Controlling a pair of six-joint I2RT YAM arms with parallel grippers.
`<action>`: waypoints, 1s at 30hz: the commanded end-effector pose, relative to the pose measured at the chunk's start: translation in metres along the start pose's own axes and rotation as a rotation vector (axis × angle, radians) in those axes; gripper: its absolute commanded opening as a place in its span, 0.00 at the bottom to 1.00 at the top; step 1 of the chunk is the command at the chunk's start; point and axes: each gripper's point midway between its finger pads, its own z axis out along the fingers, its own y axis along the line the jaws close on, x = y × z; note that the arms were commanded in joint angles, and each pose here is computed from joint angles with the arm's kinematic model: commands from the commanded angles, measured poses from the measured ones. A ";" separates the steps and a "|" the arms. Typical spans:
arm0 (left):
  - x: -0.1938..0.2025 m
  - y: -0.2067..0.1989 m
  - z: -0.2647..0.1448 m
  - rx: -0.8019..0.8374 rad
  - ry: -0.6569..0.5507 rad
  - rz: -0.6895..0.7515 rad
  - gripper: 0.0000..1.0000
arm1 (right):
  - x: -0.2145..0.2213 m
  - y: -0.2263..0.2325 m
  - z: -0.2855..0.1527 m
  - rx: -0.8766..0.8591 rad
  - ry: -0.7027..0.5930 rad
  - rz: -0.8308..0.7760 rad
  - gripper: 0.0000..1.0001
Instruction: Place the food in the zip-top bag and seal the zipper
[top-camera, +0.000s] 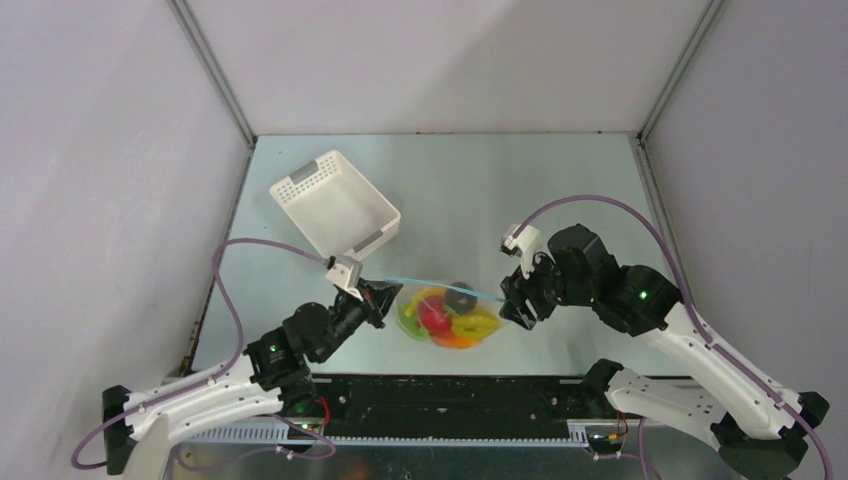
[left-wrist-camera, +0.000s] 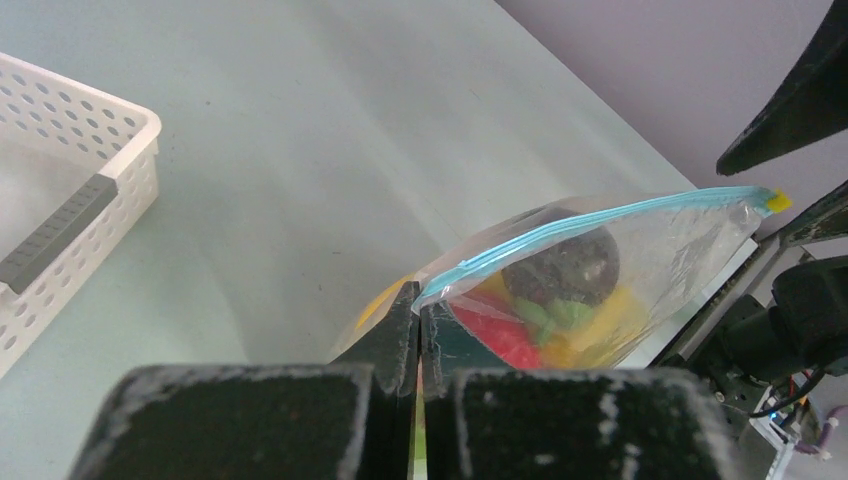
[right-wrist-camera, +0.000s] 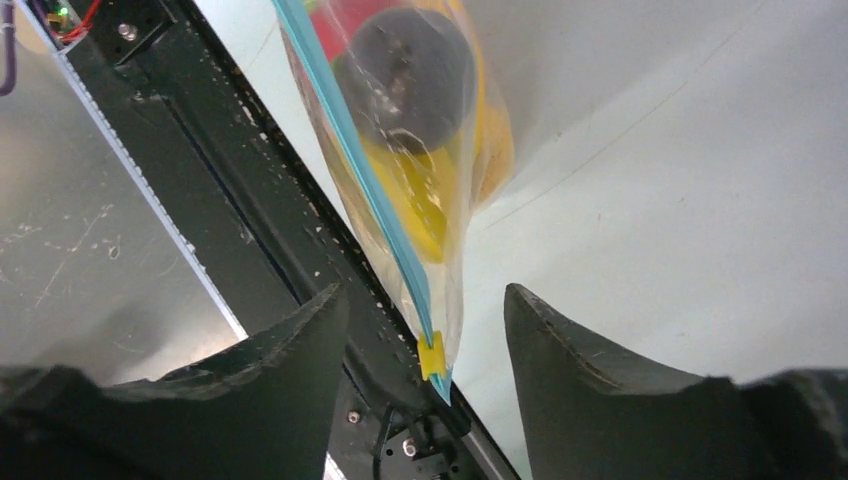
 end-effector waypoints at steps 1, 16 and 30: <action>-0.027 -0.015 0.002 0.045 -0.056 -0.023 0.00 | -0.023 0.016 -0.001 -0.077 -0.096 -0.046 0.66; -0.029 -0.017 0.001 0.054 -0.055 -0.045 0.00 | -0.054 0.041 0.032 -0.174 -0.152 -0.175 0.65; -0.047 -0.015 -0.003 0.031 -0.107 -0.104 0.39 | -0.058 0.019 0.037 -0.054 -0.149 -0.073 0.00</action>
